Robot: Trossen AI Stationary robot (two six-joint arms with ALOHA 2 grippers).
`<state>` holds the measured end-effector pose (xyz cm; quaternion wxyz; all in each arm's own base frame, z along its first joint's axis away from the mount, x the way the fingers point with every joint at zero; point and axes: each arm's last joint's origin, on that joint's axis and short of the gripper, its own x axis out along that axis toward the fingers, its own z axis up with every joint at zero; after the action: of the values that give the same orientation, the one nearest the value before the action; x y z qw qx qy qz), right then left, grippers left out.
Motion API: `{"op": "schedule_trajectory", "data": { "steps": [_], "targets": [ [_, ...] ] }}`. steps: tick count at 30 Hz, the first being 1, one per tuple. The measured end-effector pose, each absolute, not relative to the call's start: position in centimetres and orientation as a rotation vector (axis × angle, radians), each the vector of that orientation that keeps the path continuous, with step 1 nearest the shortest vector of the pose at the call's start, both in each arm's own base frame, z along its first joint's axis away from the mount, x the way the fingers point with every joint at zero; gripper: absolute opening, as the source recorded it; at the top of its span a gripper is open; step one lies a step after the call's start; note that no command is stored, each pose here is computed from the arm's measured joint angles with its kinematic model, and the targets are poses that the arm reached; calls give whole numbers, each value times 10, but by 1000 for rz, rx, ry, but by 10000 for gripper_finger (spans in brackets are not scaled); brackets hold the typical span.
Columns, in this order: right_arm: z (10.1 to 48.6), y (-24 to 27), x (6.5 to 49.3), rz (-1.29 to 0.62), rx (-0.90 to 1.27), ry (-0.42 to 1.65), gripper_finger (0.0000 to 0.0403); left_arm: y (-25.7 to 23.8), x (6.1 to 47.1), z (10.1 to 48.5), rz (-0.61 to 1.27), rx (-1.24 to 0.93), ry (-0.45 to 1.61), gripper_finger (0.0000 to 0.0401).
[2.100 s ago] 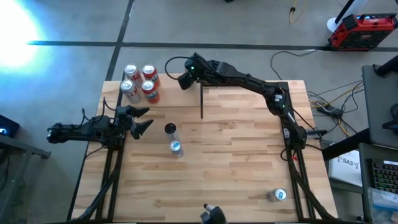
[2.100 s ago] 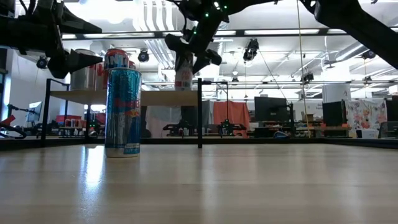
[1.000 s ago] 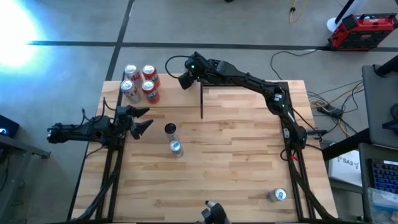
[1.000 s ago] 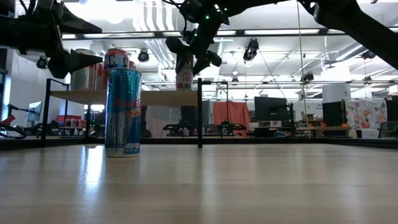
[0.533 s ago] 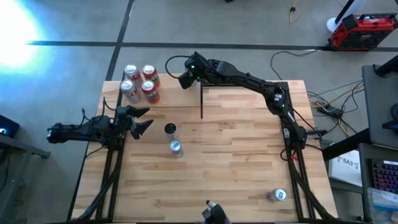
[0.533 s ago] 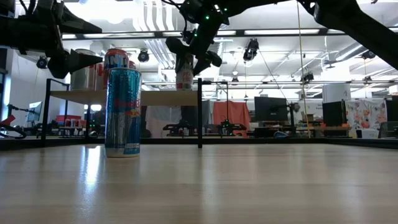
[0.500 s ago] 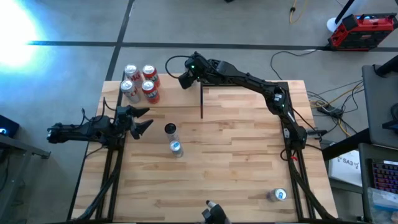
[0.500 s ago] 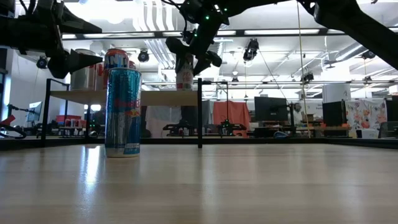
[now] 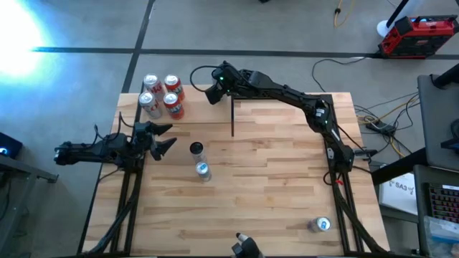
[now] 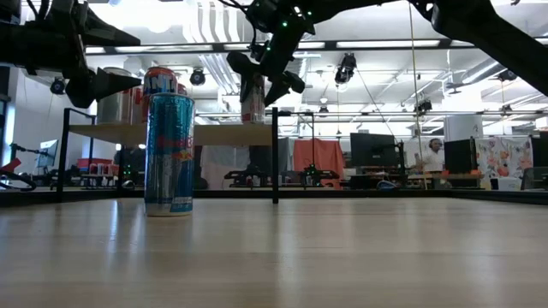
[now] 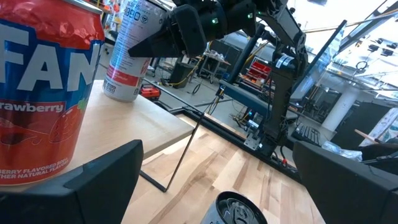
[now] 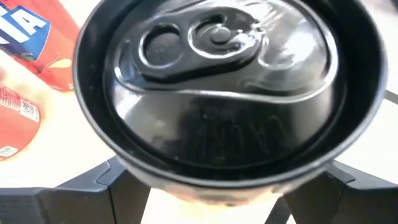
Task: Place canned beverage on shelf
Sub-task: Put the right white pink soda can on the shelf
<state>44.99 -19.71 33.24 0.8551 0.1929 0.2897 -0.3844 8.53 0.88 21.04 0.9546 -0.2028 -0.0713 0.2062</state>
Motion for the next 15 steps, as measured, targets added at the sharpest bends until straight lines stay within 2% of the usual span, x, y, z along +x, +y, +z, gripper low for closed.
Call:
{"op": "schedule_trajectory", "data": {
  "steps": [9,15],
  "targets": [
    [332,-197,449,-827,436,603,293,9,85,210,419,-412,-145,398],
    [331,-195,449,-839,472,600,325,9,85,210,419,-412,-145,398]
  ]
}}
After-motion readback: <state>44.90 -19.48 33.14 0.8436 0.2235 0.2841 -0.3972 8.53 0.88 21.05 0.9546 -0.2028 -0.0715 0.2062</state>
